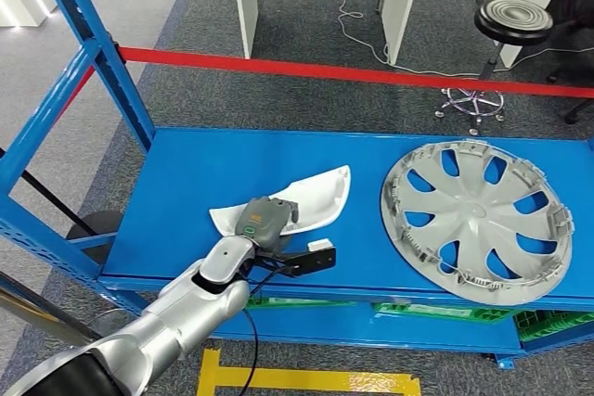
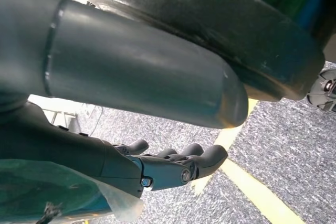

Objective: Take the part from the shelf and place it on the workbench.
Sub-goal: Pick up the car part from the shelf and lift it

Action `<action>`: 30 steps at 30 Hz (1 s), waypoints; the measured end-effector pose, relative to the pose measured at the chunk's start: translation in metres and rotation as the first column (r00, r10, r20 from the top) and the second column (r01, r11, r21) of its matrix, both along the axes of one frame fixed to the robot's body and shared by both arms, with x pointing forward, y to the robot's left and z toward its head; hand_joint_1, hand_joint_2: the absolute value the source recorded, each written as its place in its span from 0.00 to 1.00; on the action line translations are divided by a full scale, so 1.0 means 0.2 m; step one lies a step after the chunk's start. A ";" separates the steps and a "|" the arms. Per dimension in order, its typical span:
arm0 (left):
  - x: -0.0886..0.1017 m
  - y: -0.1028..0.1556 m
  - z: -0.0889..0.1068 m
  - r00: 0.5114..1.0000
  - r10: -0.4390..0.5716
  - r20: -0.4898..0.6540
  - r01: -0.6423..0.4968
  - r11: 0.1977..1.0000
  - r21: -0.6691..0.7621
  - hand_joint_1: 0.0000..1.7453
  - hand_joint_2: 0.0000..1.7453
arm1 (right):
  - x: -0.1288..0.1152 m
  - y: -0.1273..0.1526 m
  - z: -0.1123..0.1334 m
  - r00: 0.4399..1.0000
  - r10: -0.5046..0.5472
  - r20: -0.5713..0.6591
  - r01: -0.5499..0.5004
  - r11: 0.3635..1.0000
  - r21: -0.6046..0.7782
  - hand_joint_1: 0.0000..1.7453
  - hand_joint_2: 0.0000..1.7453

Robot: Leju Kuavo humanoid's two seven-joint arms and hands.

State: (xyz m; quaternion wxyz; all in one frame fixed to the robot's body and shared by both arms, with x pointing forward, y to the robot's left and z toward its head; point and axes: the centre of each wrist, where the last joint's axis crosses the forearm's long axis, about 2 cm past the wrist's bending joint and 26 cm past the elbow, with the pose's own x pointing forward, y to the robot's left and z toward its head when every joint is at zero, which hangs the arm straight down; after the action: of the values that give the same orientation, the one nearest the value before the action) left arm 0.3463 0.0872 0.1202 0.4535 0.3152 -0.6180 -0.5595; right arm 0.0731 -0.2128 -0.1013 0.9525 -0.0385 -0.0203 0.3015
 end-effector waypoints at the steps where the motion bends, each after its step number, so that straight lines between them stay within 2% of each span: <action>1: 0.00 0.00 0.00 1.000 0.001 0.001 -0.001 1.000 -0.001 1.00 1.00 | 0.00 0.00 0.00 1.000 0.000 0.000 0.000 1.000 0.000 0.00 0.00; 7: -0.02 0.01 -0.02 0.997 -0.046 0.067 0.051 0.996 -0.071 1.00 1.00 | 0.00 0.00 0.00 1.000 0.009 0.004 -0.009 1.000 0.000 0.00 0.00; 12: -0.07 0.04 -0.03 0.944 -0.120 0.307 0.206 0.941 -0.268 1.00 1.00 | 0.00 0.00 0.00 0.999 0.031 0.011 -0.031 1.000 0.002 0.00 0.00; 15: -0.09 0.04 0.01 0.922 -0.104 0.372 0.255 0.887 -0.385 1.00 1.00 | -0.01 0.00 0.00 0.999 0.035 0.016 -0.035 0.999 0.002 0.00 0.00; 19: -0.14 0.05 0.18 0.909 -0.023 0.416 0.300 0.731 -0.614 1.00 1.00 | -0.05 0.00 -0.01 0.999 0.028 0.022 -0.028 1.000 -0.003 0.00 0.00; 23: -0.22 0.11 0.34 0.884 0.016 0.468 0.401 0.491 -0.774 1.00 1.00 | -0.08 0.00 -0.01 1.000 0.009 0.018 -0.009 1.000 -0.011 0.00 0.00; 26: -0.32 0.17 0.38 0.876 0.013 0.482 0.456 0.303 -0.837 1.00 1.00 | -0.09 0.00 -0.01 1.000 -0.008 0.011 0.008 1.000 -0.009 0.00 0.00; 30: -0.48 0.24 0.37 0.858 -0.020 0.514 0.511 0.149 -0.847 1.00 1.00 | -0.11 0.00 -0.02 1.000 -0.018 0.019 0.017 1.000 0.001 0.00 0.00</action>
State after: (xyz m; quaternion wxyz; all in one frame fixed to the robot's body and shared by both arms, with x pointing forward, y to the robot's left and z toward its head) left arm 0.2507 0.1354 0.1945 0.3074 -0.0559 -0.9490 -0.0429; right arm 0.0521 -0.2138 -0.1046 0.9549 -0.0411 -0.0289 0.2928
